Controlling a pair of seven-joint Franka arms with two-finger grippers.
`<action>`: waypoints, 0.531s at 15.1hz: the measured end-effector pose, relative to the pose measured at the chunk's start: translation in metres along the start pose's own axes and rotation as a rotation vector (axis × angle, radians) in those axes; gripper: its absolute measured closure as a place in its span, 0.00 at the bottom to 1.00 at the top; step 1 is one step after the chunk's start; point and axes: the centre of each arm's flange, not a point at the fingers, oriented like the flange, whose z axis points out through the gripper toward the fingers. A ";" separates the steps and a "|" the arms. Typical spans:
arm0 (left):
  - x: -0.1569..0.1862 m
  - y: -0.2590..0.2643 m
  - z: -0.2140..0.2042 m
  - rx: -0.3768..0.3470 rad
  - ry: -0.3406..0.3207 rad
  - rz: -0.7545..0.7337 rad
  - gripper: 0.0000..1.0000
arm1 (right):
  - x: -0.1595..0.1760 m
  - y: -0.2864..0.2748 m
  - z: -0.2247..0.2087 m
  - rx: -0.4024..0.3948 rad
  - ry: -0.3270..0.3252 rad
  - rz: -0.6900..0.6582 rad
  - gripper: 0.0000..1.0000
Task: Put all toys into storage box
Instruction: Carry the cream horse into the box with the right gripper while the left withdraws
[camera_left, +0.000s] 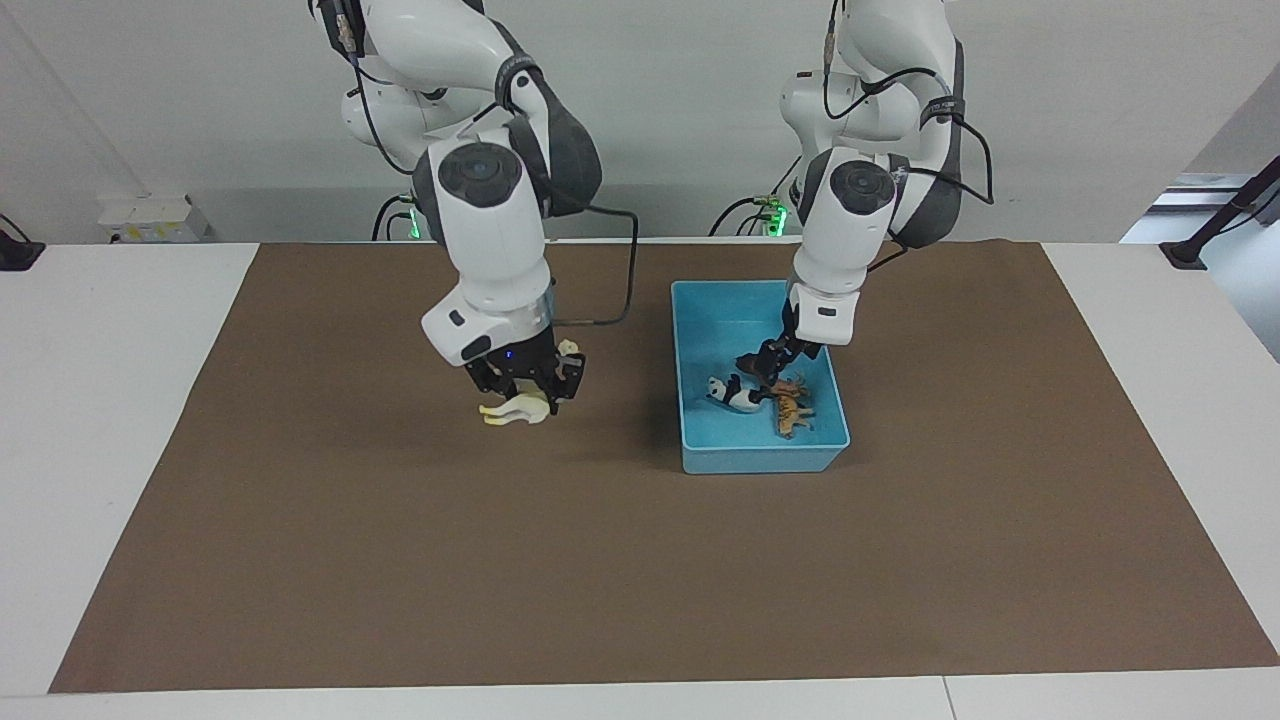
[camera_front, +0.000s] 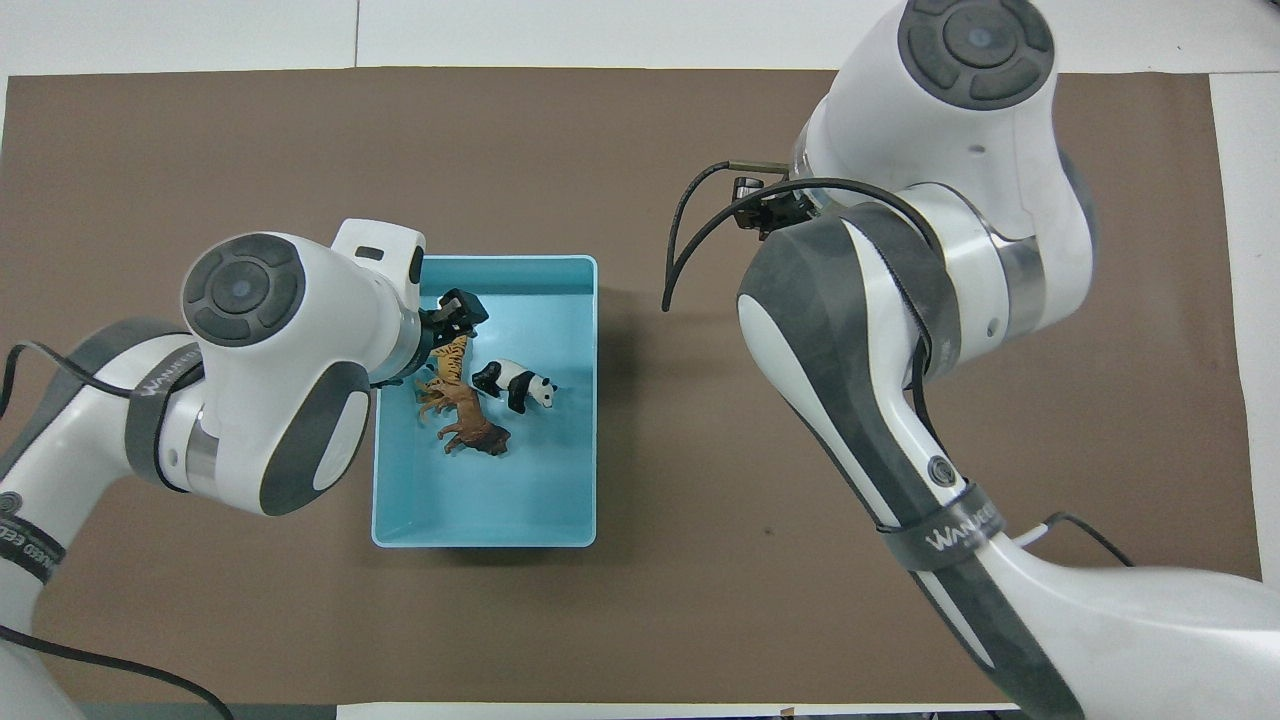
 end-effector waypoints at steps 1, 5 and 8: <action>0.016 -0.008 -0.015 0.005 -0.003 0.032 0.00 | -0.006 -0.011 -0.020 0.031 0.005 0.030 0.51; 0.101 -0.095 -0.093 0.034 -0.037 0.230 0.00 | -0.050 -0.094 -0.056 0.163 0.058 0.136 0.51; 0.119 -0.153 -0.138 0.050 -0.056 0.397 0.00 | -0.080 -0.158 -0.050 0.319 0.090 0.177 0.51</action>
